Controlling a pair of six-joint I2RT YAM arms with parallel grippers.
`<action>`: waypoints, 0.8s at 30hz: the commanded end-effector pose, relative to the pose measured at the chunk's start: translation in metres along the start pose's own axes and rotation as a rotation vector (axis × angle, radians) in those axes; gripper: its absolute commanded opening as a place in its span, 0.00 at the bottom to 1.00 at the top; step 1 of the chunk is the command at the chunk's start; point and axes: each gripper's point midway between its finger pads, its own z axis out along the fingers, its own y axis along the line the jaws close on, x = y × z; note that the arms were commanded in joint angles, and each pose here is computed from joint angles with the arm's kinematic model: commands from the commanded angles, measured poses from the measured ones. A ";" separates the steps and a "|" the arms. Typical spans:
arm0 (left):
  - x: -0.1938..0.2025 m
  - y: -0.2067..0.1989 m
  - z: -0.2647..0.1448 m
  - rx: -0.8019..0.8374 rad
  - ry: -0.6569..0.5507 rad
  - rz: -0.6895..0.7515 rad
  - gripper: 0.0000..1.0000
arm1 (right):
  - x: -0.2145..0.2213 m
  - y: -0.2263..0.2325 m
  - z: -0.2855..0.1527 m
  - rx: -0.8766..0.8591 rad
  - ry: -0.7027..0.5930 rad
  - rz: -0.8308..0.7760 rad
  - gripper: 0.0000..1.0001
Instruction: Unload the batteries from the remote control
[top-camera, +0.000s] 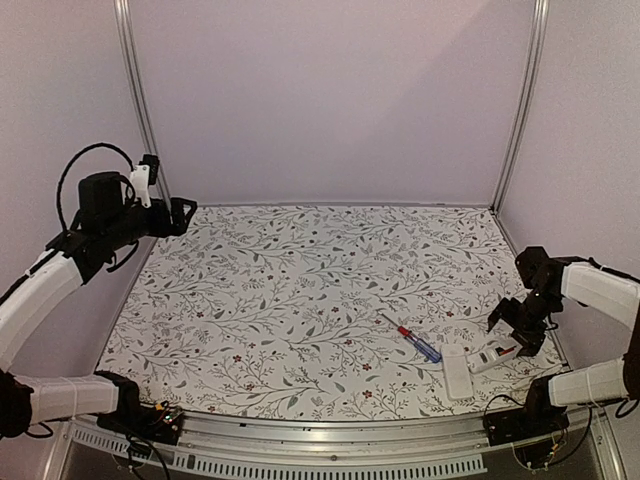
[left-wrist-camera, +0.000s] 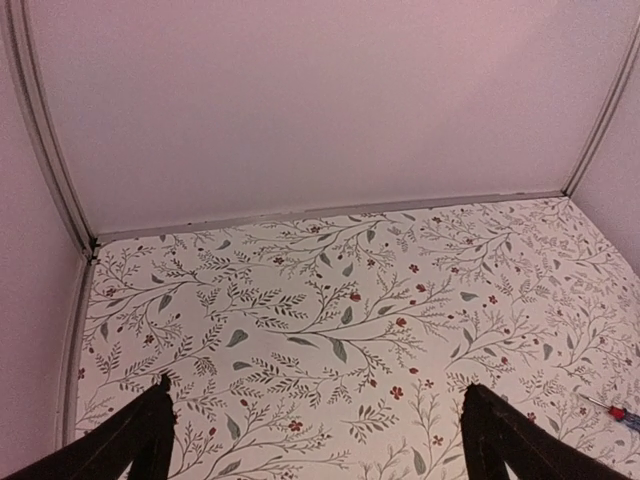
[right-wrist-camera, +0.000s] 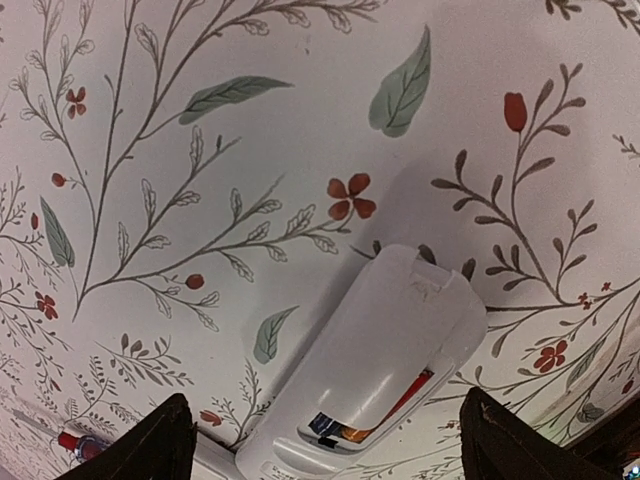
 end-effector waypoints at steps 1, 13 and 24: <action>0.006 -0.007 0.004 0.028 0.015 0.004 1.00 | -0.001 0.004 0.002 0.022 -0.006 -0.011 0.90; 0.007 -0.010 0.005 0.034 0.021 0.006 1.00 | -0.001 0.001 0.015 0.086 -0.021 -0.043 0.85; 0.007 -0.011 0.004 0.035 0.021 0.008 1.00 | 0.007 0.009 0.029 0.115 -0.020 -0.108 0.79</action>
